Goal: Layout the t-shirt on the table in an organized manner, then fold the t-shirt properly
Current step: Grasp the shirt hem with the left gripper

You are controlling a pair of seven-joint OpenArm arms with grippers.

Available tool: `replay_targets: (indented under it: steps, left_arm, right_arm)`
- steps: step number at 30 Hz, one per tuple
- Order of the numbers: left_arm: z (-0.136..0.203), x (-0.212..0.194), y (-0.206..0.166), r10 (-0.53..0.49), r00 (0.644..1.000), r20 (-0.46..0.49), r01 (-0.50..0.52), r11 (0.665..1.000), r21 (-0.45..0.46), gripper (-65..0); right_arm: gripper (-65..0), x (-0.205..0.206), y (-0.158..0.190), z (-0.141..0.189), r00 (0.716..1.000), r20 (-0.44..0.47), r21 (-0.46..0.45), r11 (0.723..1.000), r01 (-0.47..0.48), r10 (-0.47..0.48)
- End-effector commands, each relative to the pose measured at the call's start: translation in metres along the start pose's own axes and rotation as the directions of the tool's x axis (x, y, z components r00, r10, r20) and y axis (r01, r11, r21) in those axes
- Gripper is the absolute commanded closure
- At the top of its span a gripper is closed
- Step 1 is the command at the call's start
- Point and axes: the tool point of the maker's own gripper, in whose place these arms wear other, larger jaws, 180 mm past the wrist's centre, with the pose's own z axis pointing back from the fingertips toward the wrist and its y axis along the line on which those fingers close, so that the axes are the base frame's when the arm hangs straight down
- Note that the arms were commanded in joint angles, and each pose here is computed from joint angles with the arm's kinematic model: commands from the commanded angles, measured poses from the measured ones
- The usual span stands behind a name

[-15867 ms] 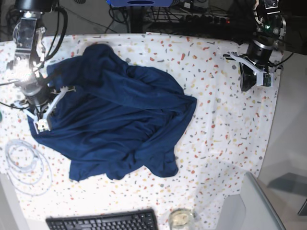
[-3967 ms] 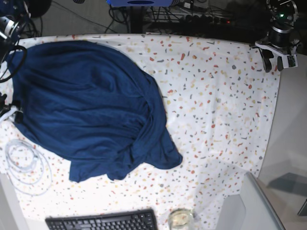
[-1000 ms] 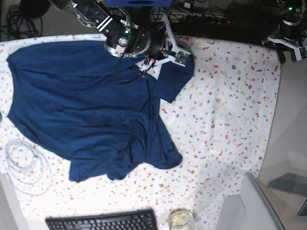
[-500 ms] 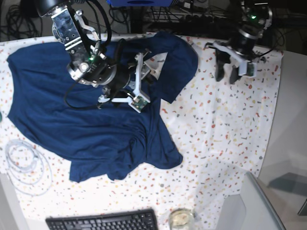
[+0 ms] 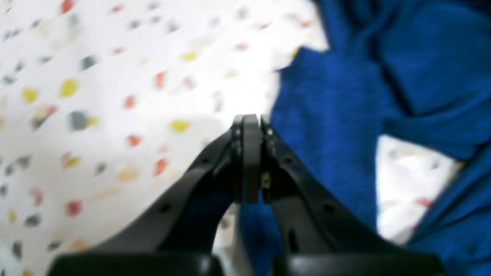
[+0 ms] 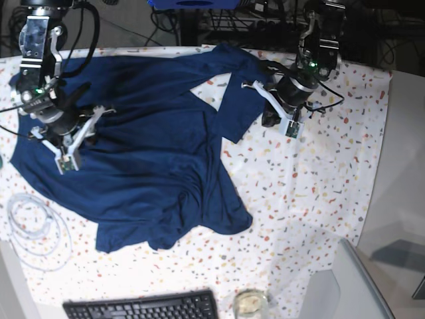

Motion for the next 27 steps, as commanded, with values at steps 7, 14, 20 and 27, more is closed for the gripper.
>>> replay_targets:
  steps: [7, 14, 20, 27]
  left_arm:
    - [0.023, -0.005, 0.036, 0.037, 0.999, 0.023, -0.039, 0.995, 0.094, 0.0]
    - [0.03, 0.072, 0.025, -0.013, 0.978, 0.209, -0.004, 0.997, 0.08, 0.0]
    - [-0.025, 0.13, -0.016, -0.02, 0.989, 0.15, 0.024, 0.999, -0.025, 0.0]
    - [-0.071, 0.178, -0.023, 0.073, 0.989, 0.129, -0.068, 0.997, -0.041, 0.0]
  right_arm:
    - [-0.8, 0.004, -0.054, 0.016, 0.996, 0.046, -0.124, 0.989, 0.078, -0.073]
    - [-0.2, -0.004, -0.062, 0.013, 0.998, 0.016, -0.132, 0.99, 0.057, -0.056]
    - [-0.2, -0.015, -0.063, 0.002, 0.996, -0.02, -0.12, 0.989, 0.083, -0.086]
    - [-0.2, -0.017, -0.062, 0.002, 0.996, -0.026, -0.117, 0.99, 0.082, -0.086]
